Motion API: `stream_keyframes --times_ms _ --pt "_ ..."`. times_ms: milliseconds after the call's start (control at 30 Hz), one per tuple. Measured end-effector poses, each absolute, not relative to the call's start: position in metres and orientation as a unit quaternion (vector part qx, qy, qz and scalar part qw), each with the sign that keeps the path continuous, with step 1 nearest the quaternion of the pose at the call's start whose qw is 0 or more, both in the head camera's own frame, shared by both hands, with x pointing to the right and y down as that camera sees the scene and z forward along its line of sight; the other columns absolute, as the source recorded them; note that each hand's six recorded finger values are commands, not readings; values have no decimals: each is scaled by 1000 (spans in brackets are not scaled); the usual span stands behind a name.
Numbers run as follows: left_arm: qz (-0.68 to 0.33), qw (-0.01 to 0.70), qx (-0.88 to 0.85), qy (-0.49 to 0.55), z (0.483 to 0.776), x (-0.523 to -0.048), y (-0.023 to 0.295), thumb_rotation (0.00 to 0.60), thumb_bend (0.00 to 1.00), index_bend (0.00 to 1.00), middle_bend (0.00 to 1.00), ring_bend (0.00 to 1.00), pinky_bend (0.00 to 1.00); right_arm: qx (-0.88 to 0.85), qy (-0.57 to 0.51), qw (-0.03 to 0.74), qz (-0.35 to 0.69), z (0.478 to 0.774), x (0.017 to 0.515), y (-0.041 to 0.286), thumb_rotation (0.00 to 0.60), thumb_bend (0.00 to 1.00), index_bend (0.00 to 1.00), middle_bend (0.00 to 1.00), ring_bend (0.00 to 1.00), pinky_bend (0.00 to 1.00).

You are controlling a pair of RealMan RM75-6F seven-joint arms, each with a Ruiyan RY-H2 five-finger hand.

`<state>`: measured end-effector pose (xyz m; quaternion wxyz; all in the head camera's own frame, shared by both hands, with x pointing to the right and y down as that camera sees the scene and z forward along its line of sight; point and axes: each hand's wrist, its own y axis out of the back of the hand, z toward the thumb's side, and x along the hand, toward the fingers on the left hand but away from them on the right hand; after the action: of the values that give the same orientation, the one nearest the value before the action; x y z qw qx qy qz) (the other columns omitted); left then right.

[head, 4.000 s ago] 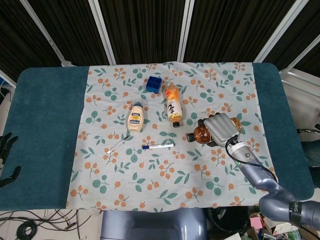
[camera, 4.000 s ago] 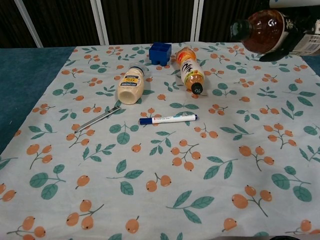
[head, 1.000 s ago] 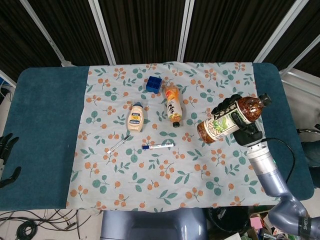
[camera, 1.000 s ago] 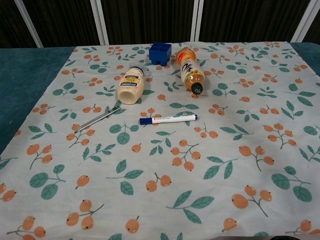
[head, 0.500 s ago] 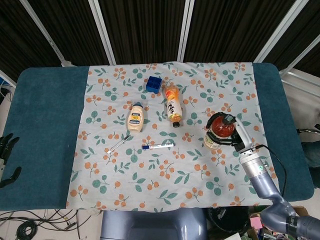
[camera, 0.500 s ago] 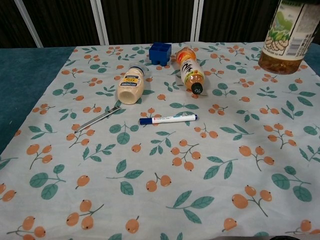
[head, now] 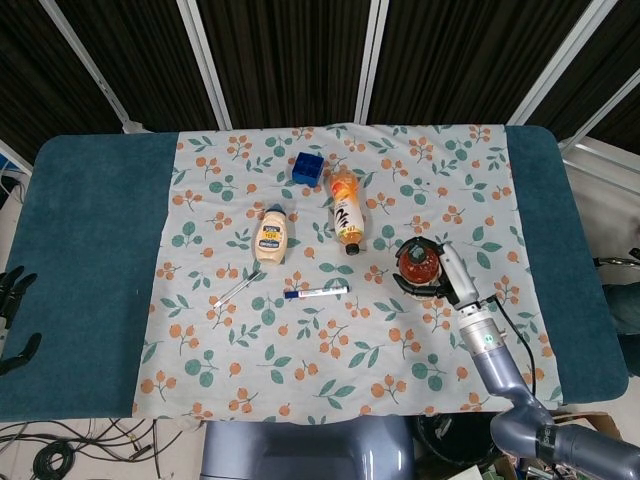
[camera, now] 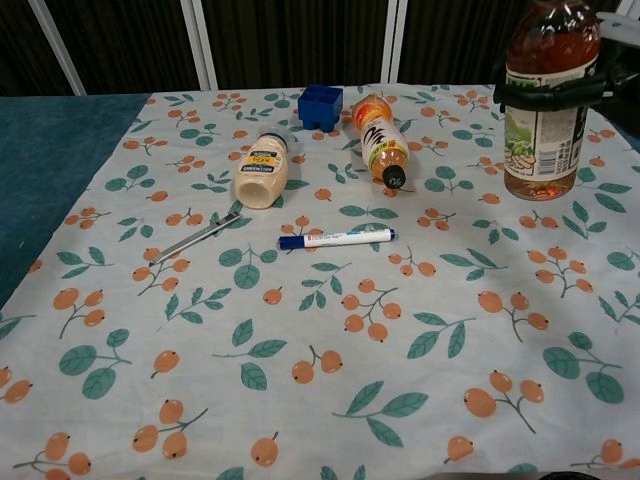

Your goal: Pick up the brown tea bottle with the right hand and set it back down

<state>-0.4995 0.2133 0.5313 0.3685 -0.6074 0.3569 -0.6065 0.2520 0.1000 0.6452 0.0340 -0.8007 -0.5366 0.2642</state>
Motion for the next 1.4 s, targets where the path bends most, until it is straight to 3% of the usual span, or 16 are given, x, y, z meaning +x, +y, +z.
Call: stream_keyframes --times_ms 367,567,667,767,833,933,1100,1400 --pt "-607 368 -606 358 531 -501 213 600 370 77 0 6 106 -771 -566 5 292 691 246 115 600 429 675 567 641 708" --pt "-608 368 -606 357 532 -501 212 600 370 77 0 5 105 -771 -565 -2 293 702 239 118 600 410 668 543 614 632" --pt "-608 367 -607 358 531 -502 212 600 370 77 0 5 106 -773 -562 -7 295 706 236 119 600 343 596 487 567 500" --pt "-608 366 -607 358 531 -502 211 600 370 77 0 5 105 -777 -554 -19 297 710 233 122 600 275 501 402 495 301" --pt "-608 366 -607 358 531 -502 211 600 370 77 0 5 105 -782 -546 -29 298 713 231 124 600 250 458 364 466 232" --pt "-608 366 -607 358 531 -502 211 600 370 77 0 5 108 -788 -537 -39 297 715 230 126 600 219 376 291 409 203" --pt "-609 366 -606 357 532 -502 212 600 370 77 0 5 123 -792 -533 -55 292 717 231 129 600 168 208 117 234 165" --pt "-612 365 -606 354 532 -502 212 600 370 77 0 5 126 -797 -532 -50 281 709 238 128 600 118 99 41 138 135"
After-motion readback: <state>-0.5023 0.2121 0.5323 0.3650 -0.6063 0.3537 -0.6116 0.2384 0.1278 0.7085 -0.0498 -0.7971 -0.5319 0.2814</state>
